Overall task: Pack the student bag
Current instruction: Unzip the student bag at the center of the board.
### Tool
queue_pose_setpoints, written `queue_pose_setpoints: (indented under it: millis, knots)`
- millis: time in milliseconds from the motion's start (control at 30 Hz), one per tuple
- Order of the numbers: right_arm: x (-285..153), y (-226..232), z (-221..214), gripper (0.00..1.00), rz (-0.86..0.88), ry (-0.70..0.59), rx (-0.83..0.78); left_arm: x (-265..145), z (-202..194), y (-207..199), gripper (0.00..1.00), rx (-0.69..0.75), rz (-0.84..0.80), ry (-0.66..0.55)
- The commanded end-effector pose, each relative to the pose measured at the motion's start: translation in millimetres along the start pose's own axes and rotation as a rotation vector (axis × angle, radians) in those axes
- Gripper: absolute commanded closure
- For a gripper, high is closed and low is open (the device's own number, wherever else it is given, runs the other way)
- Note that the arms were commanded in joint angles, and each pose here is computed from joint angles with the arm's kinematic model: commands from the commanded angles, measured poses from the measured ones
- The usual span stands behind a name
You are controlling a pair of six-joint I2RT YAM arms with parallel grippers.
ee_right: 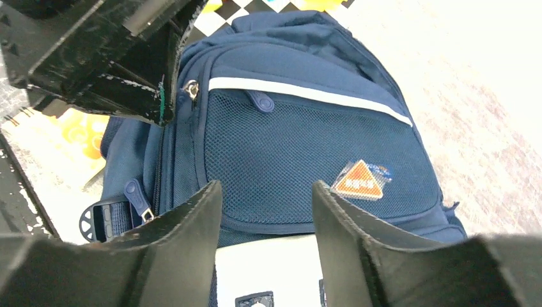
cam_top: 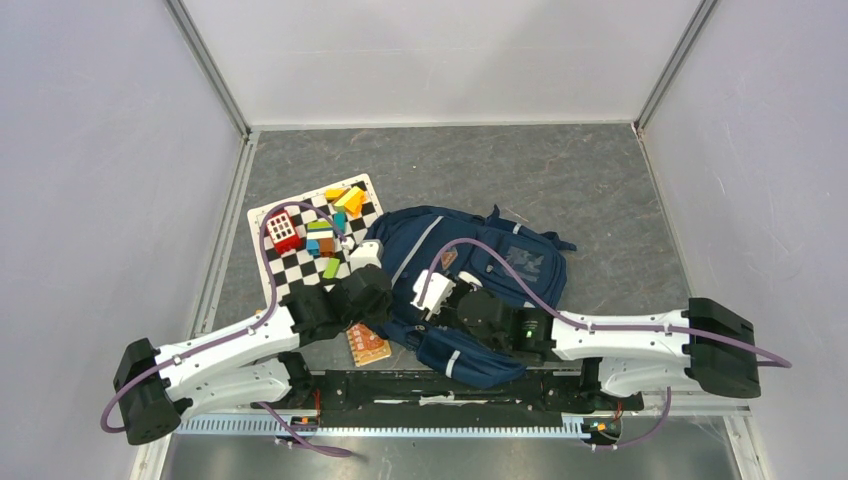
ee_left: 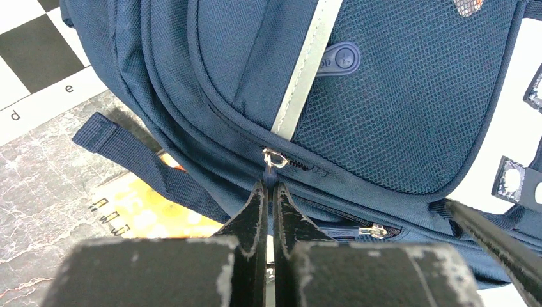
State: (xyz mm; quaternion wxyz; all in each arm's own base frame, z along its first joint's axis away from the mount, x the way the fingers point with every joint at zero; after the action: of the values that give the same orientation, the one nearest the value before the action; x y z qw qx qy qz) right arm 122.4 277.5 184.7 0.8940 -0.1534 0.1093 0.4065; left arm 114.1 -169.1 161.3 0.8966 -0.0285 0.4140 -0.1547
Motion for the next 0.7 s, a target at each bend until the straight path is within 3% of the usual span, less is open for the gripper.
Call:
queue_pose_setpoints:
  millis: [0,233,333,433,533,600,667]
  knots:
    - [-1,5,12,0.38,0.074,-0.07,0.008,-5,24,-9,0.98,0.0,-0.068,-0.11]
    - [20,19,10,0.22,0.122,-0.022,-0.05,-4,27,-10,0.98,0.003,-0.07,-0.108]
    - [27,17,1,0.22,0.072,-0.006,-0.058,-6,29,-10,0.98,0.0,-0.072,-0.116]
    - [33,11,-10,0.37,-0.028,0.034,-0.067,-7,31,-9,0.98,0.005,-0.069,-0.122]
    - [30,3,-17,0.77,-0.093,0.049,-0.07,-6,35,-6,0.98,0.007,-0.053,-0.116]
    - [24,0,-17,0.98,-0.094,0.038,-0.065,-5,38,-3,0.98,0.004,-0.034,-0.105]
    - [17,-2,-15,1.0,-0.079,0.034,-0.071,-2,42,4,0.98,-0.003,0.001,-0.095]
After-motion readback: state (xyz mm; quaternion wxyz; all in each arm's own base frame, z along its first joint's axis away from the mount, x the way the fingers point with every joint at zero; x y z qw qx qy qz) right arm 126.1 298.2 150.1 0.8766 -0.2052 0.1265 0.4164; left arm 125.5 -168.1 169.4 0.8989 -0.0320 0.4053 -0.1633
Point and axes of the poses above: each gripper's point midway between its finger pads, its own x axis out along the fingers, its own y axis along the line the jaws close on, z = x × y, the point moved 8 cm from there along -x, back along the fingers, and after that the axes turned 11 degrees about x, right-handed, at the moved point
